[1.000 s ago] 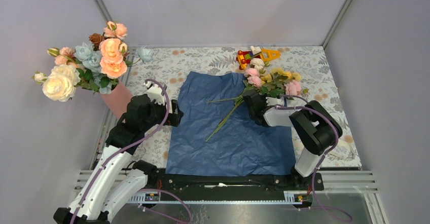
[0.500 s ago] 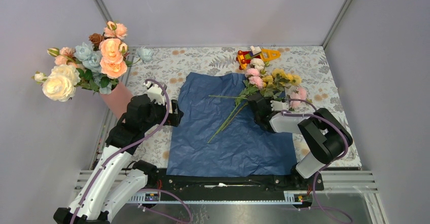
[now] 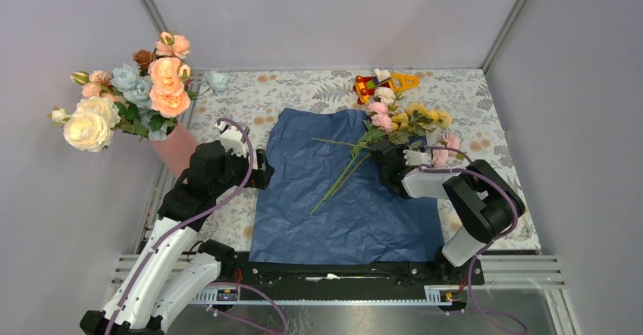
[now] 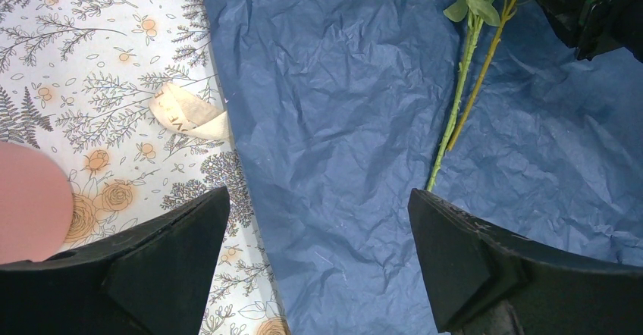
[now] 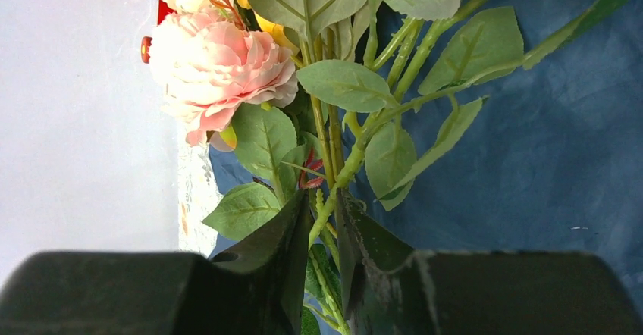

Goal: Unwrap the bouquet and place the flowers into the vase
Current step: Pick up the fake flower from the wrapping paper.

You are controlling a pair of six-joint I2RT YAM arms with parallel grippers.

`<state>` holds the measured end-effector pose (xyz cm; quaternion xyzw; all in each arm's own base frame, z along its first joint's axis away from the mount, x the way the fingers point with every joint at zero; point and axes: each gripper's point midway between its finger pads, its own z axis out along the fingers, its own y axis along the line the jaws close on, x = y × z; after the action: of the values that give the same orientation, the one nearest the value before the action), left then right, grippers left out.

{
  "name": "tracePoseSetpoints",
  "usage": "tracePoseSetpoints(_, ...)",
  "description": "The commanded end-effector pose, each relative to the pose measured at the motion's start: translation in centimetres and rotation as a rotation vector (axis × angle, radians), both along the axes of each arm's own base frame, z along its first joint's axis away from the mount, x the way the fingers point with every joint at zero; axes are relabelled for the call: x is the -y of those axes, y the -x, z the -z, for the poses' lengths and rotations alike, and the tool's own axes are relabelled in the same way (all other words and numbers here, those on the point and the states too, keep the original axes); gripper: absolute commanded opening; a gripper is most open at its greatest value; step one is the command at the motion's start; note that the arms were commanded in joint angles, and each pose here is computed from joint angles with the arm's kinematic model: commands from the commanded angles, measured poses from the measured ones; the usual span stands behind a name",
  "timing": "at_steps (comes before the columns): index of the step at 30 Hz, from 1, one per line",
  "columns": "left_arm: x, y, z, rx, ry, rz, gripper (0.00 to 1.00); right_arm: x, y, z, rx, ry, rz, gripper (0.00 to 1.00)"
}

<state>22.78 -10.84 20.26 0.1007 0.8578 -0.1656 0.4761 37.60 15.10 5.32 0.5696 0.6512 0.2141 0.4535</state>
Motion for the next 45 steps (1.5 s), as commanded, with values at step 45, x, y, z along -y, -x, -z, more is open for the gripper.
tracePoseSetpoints(45, -0.2, -0.3, -0.8, 0.035, -0.004, 0.001, 0.97, 3.9, 1.2, -3.1, 0.096, 0.02, 0.082, 0.0)
